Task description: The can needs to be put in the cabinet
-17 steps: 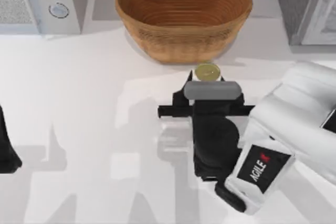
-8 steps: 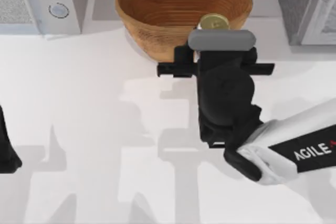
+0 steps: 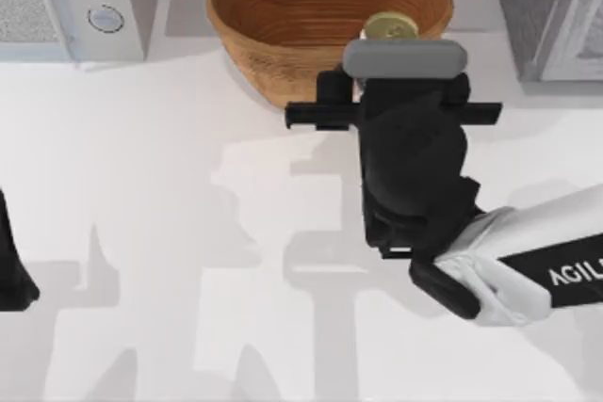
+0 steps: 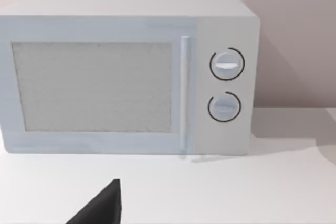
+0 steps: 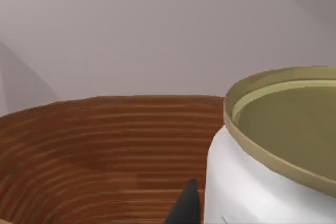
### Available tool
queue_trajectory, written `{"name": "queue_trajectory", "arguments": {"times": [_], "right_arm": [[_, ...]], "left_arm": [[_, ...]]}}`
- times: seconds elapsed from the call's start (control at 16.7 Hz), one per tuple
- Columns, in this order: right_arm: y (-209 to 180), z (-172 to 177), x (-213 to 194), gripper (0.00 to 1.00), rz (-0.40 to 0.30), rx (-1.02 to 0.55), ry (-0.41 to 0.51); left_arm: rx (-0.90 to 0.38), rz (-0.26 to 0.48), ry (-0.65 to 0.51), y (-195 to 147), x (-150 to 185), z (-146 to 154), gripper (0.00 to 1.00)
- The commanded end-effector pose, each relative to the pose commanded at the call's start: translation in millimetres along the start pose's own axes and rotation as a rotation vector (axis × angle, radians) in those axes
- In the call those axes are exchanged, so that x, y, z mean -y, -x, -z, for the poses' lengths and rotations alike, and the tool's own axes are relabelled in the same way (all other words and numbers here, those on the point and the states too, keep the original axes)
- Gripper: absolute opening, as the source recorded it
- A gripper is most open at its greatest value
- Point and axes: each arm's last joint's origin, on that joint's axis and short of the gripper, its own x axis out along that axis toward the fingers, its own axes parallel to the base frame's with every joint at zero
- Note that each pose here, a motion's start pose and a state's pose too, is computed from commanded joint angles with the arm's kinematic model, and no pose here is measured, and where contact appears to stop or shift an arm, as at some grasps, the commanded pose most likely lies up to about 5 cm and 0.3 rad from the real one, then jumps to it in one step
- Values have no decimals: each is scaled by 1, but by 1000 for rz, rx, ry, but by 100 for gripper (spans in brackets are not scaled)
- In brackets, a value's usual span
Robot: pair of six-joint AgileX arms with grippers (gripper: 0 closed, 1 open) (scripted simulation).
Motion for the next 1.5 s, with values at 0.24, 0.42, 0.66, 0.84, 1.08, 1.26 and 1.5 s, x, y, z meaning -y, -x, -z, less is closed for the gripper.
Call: {"name": "queue_trajectory", "arguments": {"times": [0.24, 0.42, 0.66, 0.84, 1.08, 1.26, 1.5], "right_arm": [[1, -8, 3, 0, -19, 5, -91], [4, -23, 12, 0, -47, 11, -279], [8, -50, 34, 0, -89, 8, -673], [15, -71, 59, 0, -117, -7, -1073], [29, -95, 99, 0, -144, -48, -1717], [45, -106, 131, 0, -151, -95, -2262], [71, -110, 170, 0, -132, -172, -3029]], "left_arm": [[0, 0, 0, 0, 0, 0, 100], [0, 0, 0, 0, 0, 0, 100], [0, 0, 0, 0, 0, 0, 100], [0, 0, 0, 0, 0, 0, 100], [0, 0, 0, 0, 0, 0, 100], [0, 0, 0, 0, 0, 0, 100], [0, 0, 0, 0, 0, 0, 100]]}}
